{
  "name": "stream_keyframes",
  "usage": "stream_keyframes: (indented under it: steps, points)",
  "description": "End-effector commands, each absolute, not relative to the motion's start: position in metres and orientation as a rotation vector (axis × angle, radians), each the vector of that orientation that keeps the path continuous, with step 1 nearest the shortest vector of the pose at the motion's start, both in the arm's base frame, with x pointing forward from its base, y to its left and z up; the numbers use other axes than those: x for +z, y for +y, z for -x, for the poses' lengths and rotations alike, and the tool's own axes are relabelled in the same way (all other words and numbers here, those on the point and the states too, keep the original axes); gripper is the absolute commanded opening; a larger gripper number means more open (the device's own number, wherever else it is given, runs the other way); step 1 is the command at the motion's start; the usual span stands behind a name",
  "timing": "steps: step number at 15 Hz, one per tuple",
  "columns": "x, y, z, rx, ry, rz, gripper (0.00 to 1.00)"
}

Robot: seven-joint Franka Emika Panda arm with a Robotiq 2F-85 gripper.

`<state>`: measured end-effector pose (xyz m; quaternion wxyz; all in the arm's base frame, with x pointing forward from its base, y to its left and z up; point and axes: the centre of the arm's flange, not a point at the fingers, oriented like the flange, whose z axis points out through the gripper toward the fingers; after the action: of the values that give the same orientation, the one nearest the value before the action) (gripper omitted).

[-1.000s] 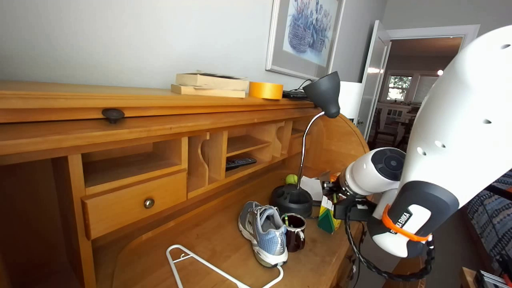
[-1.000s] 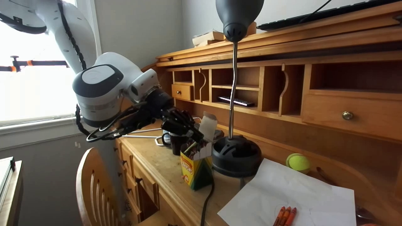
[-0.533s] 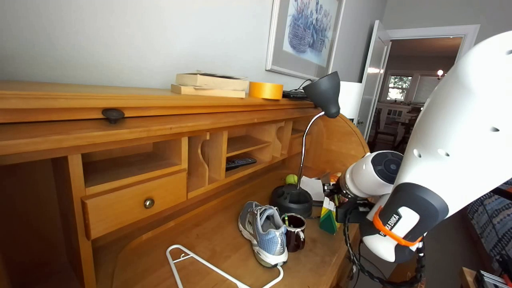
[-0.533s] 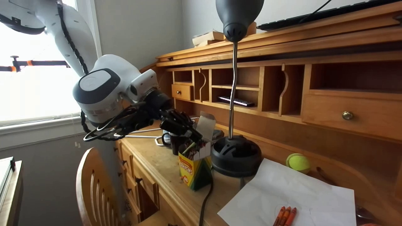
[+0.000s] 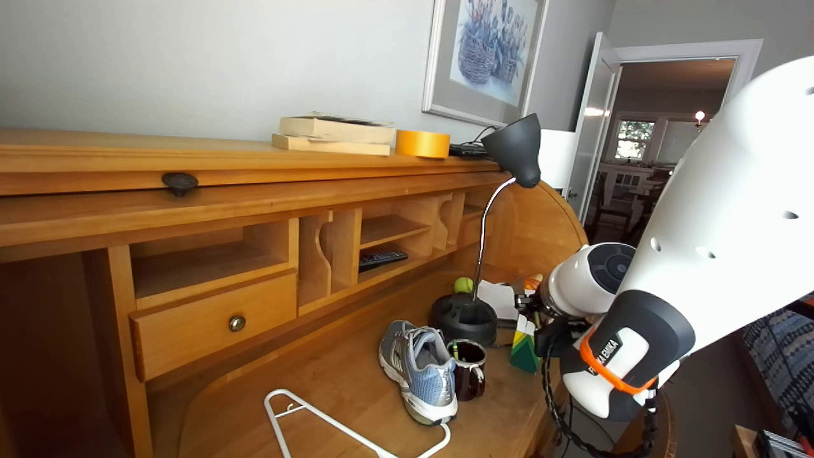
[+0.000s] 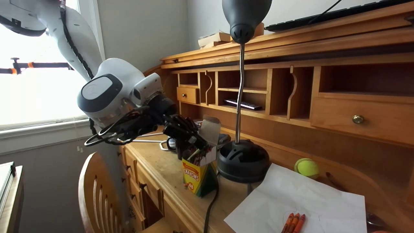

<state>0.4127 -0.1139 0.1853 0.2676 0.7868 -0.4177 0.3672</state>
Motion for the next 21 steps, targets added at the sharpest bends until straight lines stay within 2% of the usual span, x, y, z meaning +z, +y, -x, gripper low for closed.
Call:
stream_keyframes:
  steps: [1, 5, 6, 7, 15, 16, 21]
  points:
    - [0.178, -0.111, -0.415, 0.938, -1.143, -2.12, 0.03]
    - [0.177, -0.112, -0.416, 0.926, -1.15, -2.124, 0.03]
    - [0.177, -0.112, -0.416, 0.926, -1.151, -2.126, 0.18]
    - [0.178, -0.112, -0.416, 0.925, -1.151, -2.13, 0.37]
    - [0.187, -0.109, -0.411, 0.929, -1.162, -2.137, 0.95]
    - [0.192, -0.106, -0.41, 0.947, -1.158, -2.14, 1.0]
    - [0.206, -0.095, -0.411, 0.964, -1.174, -2.199, 1.0]
